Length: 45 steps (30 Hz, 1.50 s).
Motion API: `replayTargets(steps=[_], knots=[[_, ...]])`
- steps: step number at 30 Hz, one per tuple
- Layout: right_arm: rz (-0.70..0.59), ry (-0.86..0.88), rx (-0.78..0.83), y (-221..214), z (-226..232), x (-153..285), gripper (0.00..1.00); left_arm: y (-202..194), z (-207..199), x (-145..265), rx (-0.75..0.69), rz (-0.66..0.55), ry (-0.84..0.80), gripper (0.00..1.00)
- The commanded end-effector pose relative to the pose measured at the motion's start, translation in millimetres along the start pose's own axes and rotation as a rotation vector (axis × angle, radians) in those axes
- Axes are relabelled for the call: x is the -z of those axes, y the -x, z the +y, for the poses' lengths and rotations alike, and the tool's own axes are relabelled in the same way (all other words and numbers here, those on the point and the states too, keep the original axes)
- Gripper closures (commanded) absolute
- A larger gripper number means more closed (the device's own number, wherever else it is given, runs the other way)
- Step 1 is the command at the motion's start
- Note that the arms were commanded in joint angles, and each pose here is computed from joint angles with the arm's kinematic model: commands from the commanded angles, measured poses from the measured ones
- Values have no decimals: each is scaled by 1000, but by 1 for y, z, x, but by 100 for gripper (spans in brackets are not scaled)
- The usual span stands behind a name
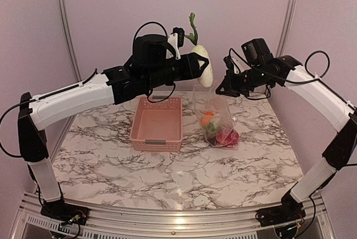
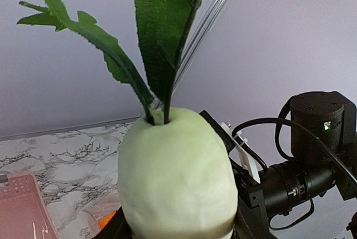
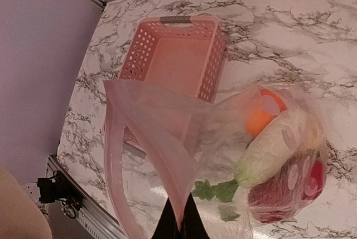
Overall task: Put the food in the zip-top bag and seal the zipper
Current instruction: Place the fake vegetable in the zipper food storage bag.
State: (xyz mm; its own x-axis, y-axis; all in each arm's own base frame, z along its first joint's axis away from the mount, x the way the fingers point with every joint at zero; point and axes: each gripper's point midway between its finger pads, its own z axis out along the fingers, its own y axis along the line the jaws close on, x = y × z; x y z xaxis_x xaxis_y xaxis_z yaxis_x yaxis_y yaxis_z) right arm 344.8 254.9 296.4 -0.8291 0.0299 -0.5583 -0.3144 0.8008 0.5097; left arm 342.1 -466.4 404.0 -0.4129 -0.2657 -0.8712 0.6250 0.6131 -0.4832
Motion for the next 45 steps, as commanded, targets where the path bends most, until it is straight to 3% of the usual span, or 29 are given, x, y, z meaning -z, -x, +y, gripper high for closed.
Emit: replayTargets(steps=[1, 8, 13, 16, 21, 26, 30, 33, 35, 37, 40, 41, 42, 45], knots=[[-36, 57, -2, 18, 15, 13, 100, -26, 23, -11, -37, 0, 163, 66], [-66, 82, -6, 30, 20, 8, 100, -63, 55, -29, 105, 46, 320, 65], [-91, 114, -13, 41, 26, 3, 100, -82, 68, -36, 155, 83, 377, 70], [-106, 107, -11, 45, 25, 3, 100, -91, 66, -42, 191, 106, 368, 78], [-120, 95, 4, 48, 24, 2, 100, -99, 35, -55, 268, 148, 210, 79], [-137, 88, 21, 52, 25, 9, 100, -97, 23, -52, 309, 185, 161, 79], [-184, 88, 59, 63, 32, 21, 100, -140, 26, -65, 382, 363, 159, 77], [-193, 94, 76, 65, 33, 21, 100, -159, 18, -78, 394, 474, 115, 64], [-166, 108, 75, 61, 34, 16, 100, -137, 11, -82, 366, 447, 86, 53], [-150, 113, 67, 57, 33, 13, 100, -114, 20, -81, 366, 394, 108, 34], [-165, 100, 62, 57, 30, 16, 100, -84, 40, -70, 444, 336, 139, 23], [-169, 98, 63, 57, 31, 17, 100, -71, 46, -67, 461, 313, 141, 7], [-171, 96, 62, 57, 30, 18, 100, -59, 45, -62, 457, 295, 124, 2], [-167, 97, 59, 56, 29, 18, 100, -23, 30, -49, 418, 253, 58, 1]])
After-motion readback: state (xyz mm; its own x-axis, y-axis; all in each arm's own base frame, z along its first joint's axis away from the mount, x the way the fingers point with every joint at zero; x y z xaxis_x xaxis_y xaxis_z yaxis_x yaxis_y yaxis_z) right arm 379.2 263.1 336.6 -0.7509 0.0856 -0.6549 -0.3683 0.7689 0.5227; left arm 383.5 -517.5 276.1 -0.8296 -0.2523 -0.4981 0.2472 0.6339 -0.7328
